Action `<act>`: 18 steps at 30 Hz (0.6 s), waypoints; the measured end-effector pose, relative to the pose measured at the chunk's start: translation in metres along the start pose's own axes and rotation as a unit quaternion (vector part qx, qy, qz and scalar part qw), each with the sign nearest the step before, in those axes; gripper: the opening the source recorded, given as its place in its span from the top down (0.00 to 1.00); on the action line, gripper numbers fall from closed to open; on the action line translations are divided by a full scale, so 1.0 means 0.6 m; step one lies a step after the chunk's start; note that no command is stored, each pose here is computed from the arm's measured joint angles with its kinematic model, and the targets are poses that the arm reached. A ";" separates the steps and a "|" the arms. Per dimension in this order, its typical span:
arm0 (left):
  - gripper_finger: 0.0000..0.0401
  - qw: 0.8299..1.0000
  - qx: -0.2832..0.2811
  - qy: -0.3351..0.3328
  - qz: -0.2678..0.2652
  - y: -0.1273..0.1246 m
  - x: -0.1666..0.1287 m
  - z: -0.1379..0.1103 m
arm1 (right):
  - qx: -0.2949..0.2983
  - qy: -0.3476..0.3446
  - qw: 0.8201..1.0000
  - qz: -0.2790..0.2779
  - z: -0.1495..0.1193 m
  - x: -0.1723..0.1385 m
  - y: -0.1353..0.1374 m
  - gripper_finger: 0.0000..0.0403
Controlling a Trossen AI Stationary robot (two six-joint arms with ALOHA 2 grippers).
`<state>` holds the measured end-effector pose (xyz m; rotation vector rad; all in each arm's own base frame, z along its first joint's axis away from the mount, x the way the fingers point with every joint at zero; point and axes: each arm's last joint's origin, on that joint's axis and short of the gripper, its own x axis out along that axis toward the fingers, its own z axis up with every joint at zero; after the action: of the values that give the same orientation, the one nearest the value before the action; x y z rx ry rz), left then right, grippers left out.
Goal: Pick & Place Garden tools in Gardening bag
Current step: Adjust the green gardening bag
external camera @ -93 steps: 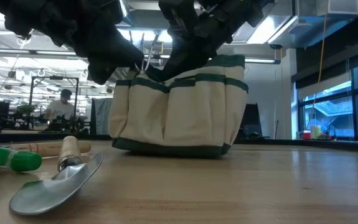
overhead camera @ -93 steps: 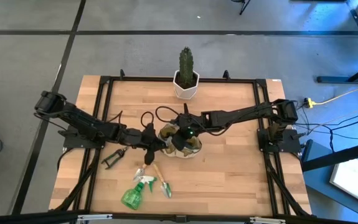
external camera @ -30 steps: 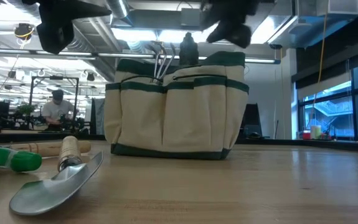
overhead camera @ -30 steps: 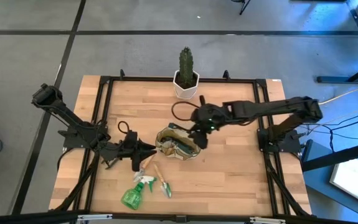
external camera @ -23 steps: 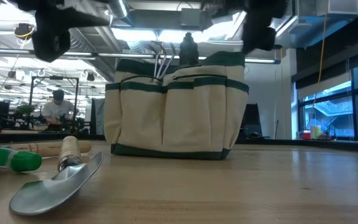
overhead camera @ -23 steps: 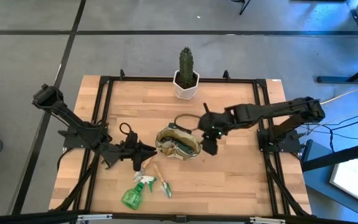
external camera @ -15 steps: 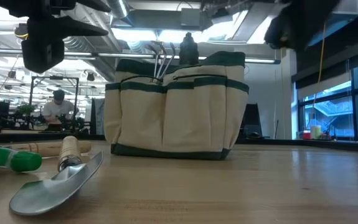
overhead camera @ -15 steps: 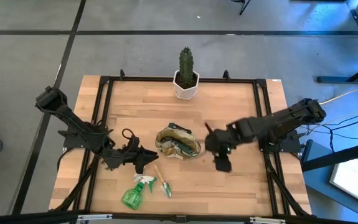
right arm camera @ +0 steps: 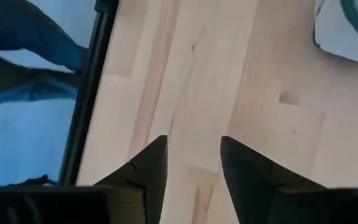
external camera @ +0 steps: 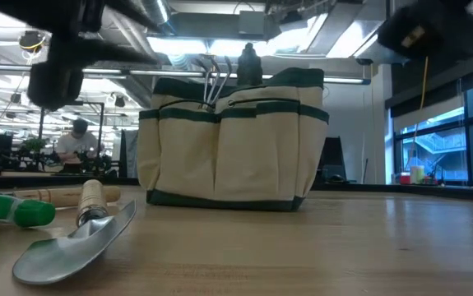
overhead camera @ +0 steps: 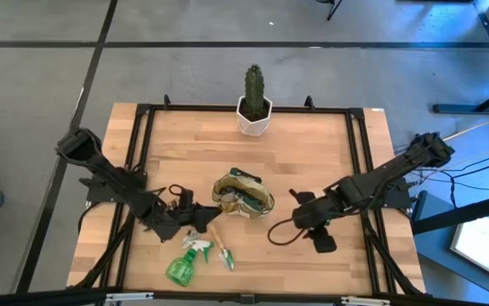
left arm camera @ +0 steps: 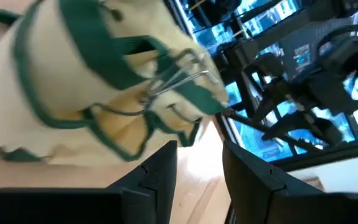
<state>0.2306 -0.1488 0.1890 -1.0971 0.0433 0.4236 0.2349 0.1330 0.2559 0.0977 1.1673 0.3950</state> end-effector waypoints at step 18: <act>0.93 0.989 -0.022 -0.005 0.145 0.008 0.022 -0.021 | 0.124 -0.297 0.946 -0.046 -0.099 0.006 -0.122 0.63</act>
<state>0.2434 -0.1537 0.1758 -1.1362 0.1870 0.6945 0.2005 0.0587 0.2091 0.3559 0.6134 0.1151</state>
